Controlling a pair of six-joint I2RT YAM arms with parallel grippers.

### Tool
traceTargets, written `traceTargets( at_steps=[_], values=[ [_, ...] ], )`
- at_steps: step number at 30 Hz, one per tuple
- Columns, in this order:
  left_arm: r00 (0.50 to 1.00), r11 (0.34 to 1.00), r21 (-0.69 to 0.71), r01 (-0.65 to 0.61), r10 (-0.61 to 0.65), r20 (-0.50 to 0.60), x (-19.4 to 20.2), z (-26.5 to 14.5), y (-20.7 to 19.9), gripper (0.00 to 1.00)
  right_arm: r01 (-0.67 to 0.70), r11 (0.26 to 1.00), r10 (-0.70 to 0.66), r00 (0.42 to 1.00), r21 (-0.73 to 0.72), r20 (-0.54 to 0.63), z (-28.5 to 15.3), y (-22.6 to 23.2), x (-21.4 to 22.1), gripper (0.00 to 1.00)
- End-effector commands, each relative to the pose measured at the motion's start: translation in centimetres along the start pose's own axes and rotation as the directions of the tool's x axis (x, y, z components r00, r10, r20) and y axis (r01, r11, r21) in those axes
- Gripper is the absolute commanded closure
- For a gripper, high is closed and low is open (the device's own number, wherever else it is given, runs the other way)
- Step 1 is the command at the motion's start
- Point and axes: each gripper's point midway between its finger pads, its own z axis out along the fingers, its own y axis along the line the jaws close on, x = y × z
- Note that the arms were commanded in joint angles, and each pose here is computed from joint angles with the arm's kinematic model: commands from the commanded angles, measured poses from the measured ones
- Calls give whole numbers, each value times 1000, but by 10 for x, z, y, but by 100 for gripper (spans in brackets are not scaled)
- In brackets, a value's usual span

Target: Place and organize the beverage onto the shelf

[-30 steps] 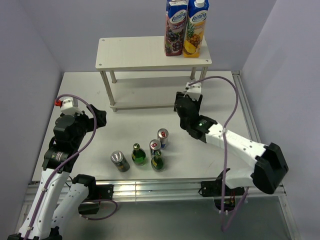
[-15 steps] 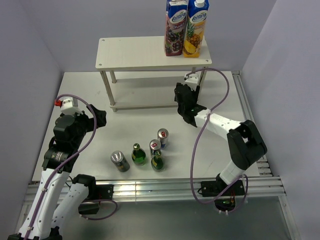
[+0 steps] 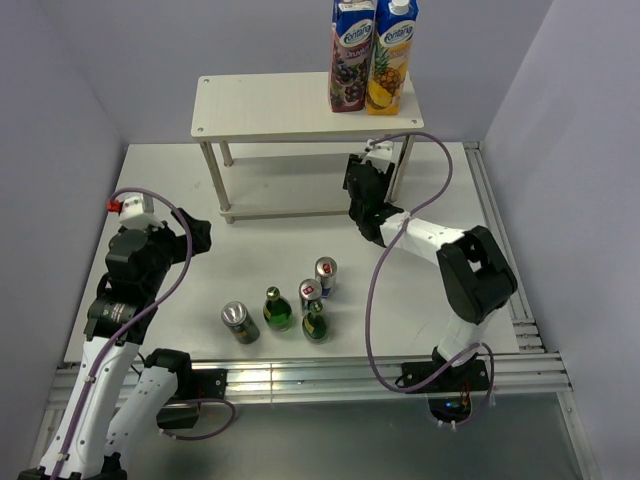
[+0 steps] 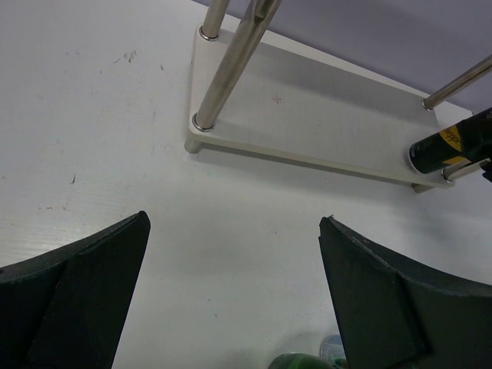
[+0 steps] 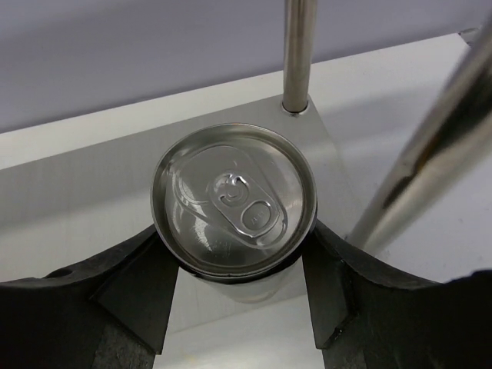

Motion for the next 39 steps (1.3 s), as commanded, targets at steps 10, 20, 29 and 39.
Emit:
traceTargets(
  at_steps=[10,20,29,39],
  values=[
    [998,999,37,-8,6,57,-18,-1,-7,1,-79,995,68,984,62,167,41,10,-35,100],
    [998,999,33,-6,4,59,-19,0,-5,1,-35,996,25,993,86,114,46,12,-26,0],
    [998,1000,24,-2,0,63,-21,0,-2,1,-111,993,106,989,39,104,8,6,-43,0],
    [998,1000,15,-1,0,67,-22,0,0,1,-124,988,127,992,-93,25,-65,13,-52,0]
  ],
)
